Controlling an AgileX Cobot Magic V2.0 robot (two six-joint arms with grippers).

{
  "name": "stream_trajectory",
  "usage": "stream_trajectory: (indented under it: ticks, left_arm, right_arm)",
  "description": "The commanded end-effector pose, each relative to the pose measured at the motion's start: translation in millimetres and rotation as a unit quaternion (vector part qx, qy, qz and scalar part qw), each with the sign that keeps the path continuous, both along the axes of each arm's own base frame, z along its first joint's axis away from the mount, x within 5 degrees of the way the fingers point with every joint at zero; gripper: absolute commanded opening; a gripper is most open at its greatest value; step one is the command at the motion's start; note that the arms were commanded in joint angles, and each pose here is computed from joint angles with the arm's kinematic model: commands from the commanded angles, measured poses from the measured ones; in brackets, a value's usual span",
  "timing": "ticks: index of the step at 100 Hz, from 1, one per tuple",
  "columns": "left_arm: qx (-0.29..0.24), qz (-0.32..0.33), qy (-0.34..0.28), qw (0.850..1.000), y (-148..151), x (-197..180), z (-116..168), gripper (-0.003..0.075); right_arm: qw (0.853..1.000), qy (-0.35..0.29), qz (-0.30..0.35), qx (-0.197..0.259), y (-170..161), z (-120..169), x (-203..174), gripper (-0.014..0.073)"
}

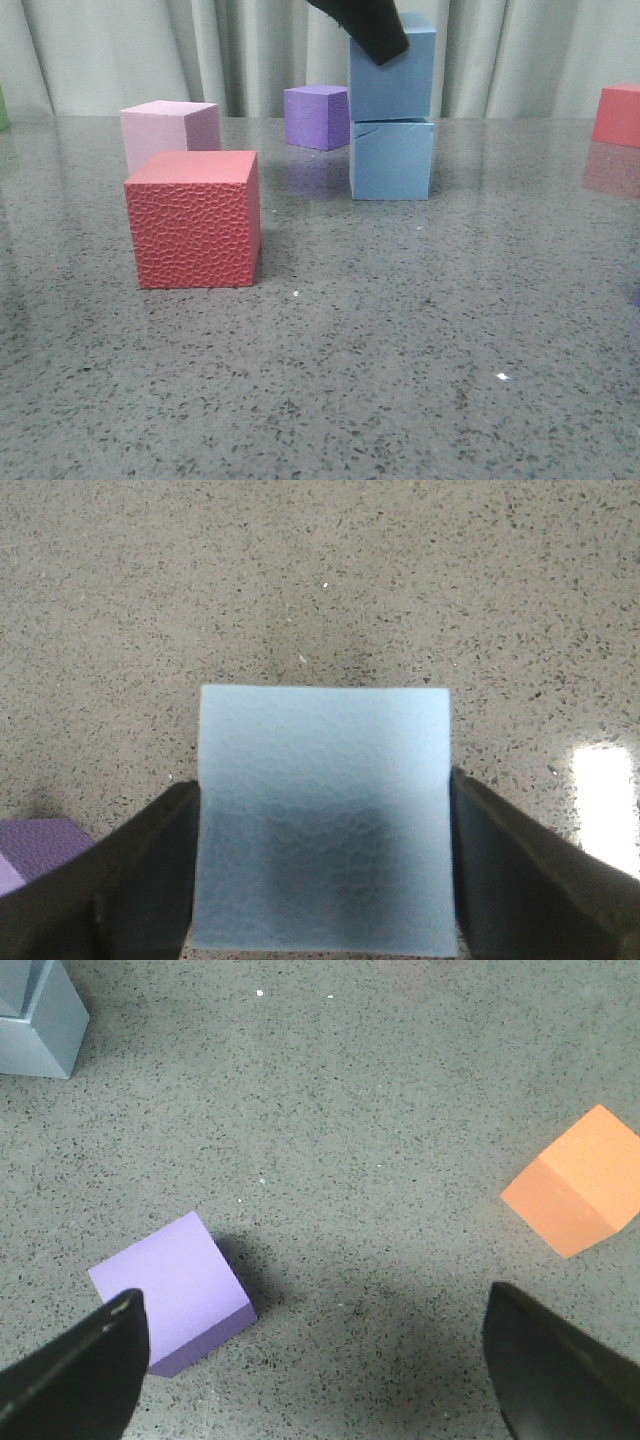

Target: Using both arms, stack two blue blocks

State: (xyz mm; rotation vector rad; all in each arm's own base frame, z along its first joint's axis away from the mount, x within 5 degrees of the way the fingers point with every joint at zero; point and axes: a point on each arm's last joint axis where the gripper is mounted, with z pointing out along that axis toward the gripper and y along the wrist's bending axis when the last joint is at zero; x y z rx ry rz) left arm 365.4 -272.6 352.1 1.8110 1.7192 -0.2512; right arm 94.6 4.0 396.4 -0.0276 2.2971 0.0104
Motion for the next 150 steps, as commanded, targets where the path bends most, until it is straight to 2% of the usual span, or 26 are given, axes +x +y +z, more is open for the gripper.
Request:
stream_trajectory:
  ticks: [1,10,37,56,76,92,107,120,129,139,150]
  left_arm:
    - [-0.052,0.003,-0.044,0.998,4,-11,38,0.0512]
    - [-0.052,0.003,-0.044,0.998,4,-11,38,0.054]
    - [-0.053,-0.006,-0.049,0.997,3,-11,39,0.0547]
    - [-0.067,-0.007,-0.046,0.997,2,-12,40,0.0691]
    - [-0.072,-0.003,-0.048,0.996,3,-14,45,0.0694]
    - [-0.08,0.032,-0.047,0.995,11,-20,59,0.0694]
    - [-0.073,0.114,-0.054,0.989,27,-24,75,0.0694]
    - [-0.093,0.188,-0.047,0.977,52,-25,93,0.0693]
    - [-0.125,0.25,-0.029,0.96,74,-23,105,0.0693]
    - [-0.164,0.326,-0.012,0.931,108,-19,119,0.0693]
    - [-0.176,0.392,0.013,0.903,141,-19,126,0.0693]
  right_arm:
    - [0.999,-0.04,-0.002,-0.007,-2,10,2,0.0664]
    - [0.999,-0.04,-0.002,-0.007,-2,10,2,0.0664]
    - [0.999,-0.04,-0.002,-0.007,-2,10,2,0.0664]
    - [0.999,-0.04,-0.002,-0.007,-2,10,2,0.0664]
    - [0.999,-0.04,-0.002,-0.007,-2,10,2,0.0664]
    - [0.999,-0.04,-0.002,-0.007,-2,10,2,0.0664]
    - [0.999,-0.04,-0.002,-0.007,-2,10,2,0.0664]
    - [0.999,-0.04,-0.002,-0.007,-2,10,2,0.0664]
    - [0.999,-0.04,-0.002,-0.007,-2,10,2,0.0664]
    - [0.999,-0.04,-0.002,-0.007,-2,10,2,0.0664]
    - [0.999,-0.04,-0.002,-0.007,-2,10,2,0.0664]
